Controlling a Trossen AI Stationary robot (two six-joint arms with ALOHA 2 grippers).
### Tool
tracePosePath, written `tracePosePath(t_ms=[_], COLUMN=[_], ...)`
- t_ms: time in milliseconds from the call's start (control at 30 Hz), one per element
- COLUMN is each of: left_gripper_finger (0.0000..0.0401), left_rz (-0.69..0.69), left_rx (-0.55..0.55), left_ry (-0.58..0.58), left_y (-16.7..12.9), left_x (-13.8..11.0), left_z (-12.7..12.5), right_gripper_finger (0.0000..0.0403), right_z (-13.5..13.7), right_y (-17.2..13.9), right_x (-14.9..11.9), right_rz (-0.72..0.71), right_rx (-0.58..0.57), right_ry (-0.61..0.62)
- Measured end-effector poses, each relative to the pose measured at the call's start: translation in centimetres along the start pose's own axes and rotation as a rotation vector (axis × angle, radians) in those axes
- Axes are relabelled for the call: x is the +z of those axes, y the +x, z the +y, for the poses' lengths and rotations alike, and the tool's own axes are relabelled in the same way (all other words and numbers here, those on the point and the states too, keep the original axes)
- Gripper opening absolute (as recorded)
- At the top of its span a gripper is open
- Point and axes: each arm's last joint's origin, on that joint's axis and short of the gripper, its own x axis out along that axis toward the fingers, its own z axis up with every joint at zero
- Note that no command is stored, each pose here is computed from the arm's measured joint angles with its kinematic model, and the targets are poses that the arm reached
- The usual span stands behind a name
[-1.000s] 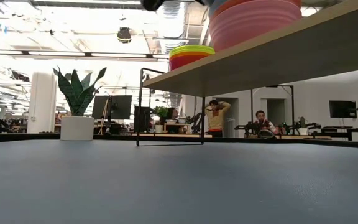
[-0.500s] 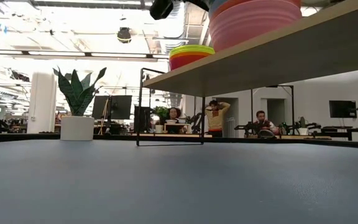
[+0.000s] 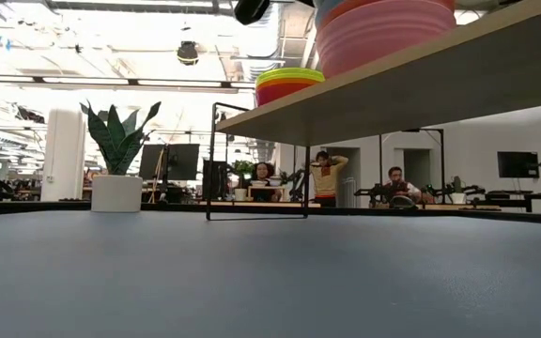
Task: Place and stack bowls onto a shelf
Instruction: Stack the green bowl on top of the light blue bowl on the shelf
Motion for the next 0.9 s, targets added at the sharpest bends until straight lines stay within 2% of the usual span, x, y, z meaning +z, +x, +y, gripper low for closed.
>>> tracePosePath(t_ms=[267,467,633,767,900], left_gripper_finger=[0.0125,0.0166,0.0166,0.0145,0.0125], left_rz=[-0.018,-0.108,-0.181,-0.258,-0.317], left_rx=[0.019,0.018,-0.077,-0.208,-0.217], left_ry=[0.061,0.115,0.124,0.274,0.357], left_y=[0.0,-0.1,-0.7,-1.5,-1.5], left_x=[0.0,0.9,2.2,2.2,1.0], left_z=[0.0,-0.1,-0.6,-2.4,-3.6], right_gripper_finger=[0.0245,0.0245,0.0245,0.0245,0.0245], right_z=[0.0,0.0,0.0,0.0,0.0], right_y=[0.0,0.0,0.0,0.0,0.0], right_x=[0.0,0.0,0.0,0.0,0.0], right_rz=[0.0,0.0,0.003,0.003,0.004], right_rx=[0.0,-0.001,-0.002,-0.002,-0.001], right_ry=[0.0,0.0,0.0,0.0,0.0])
